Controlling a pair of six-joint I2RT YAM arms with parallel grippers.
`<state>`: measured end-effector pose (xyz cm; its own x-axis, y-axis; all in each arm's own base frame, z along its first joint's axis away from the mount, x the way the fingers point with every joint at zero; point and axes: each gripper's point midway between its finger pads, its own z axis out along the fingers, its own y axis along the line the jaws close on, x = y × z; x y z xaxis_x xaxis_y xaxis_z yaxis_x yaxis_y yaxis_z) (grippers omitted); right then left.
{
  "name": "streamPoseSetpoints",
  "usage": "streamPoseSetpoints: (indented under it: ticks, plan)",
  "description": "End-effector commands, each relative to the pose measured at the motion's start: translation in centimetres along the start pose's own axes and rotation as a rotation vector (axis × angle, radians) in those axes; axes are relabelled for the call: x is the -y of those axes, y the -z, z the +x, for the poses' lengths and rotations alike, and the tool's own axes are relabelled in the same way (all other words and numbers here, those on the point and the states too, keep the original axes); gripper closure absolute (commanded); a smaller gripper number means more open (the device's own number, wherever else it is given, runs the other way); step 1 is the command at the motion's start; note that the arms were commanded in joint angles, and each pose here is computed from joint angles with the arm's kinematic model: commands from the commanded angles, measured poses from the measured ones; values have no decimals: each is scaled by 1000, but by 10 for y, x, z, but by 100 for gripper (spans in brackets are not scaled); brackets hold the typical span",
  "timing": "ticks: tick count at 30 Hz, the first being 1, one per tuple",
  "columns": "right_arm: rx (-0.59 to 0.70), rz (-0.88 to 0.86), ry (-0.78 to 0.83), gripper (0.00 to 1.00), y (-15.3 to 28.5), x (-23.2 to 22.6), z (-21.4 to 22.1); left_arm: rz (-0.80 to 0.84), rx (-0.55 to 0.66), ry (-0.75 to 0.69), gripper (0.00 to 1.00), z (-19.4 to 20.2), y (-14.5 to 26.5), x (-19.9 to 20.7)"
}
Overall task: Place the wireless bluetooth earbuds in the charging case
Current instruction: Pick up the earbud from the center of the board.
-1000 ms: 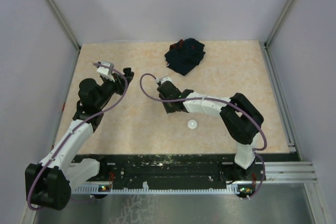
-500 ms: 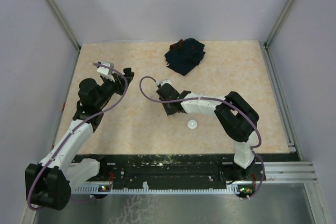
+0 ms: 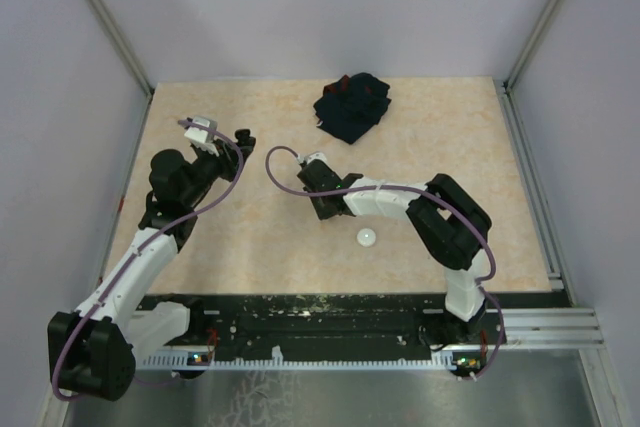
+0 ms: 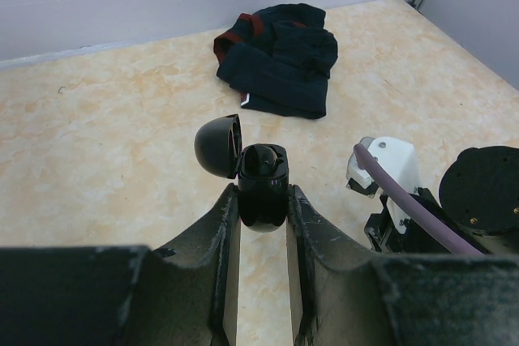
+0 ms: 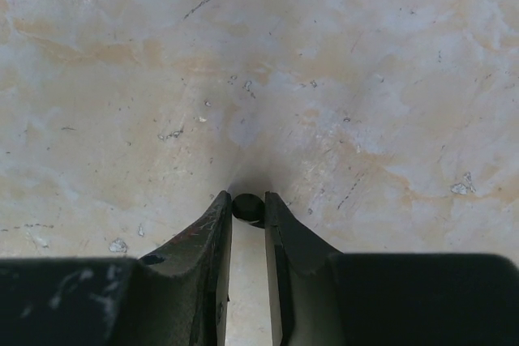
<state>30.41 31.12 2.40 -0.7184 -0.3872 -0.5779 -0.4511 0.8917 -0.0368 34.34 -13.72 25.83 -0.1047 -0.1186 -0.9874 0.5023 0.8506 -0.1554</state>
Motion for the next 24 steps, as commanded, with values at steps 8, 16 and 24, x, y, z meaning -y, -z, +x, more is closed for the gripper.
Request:
streamPoseSetpoints:
  ticks: [8,16,24]
  plan:
    - [173,-98,-17,83,46,-13,-51,82,75,-25,100,-19,0,14]
    - [356,-280,-84,84,122,-12,-106,157,132,-54,100,-28,5,28]
    - [590,-464,-130,84,201,-16,-154,343,203,-117,100,-38,16,60]
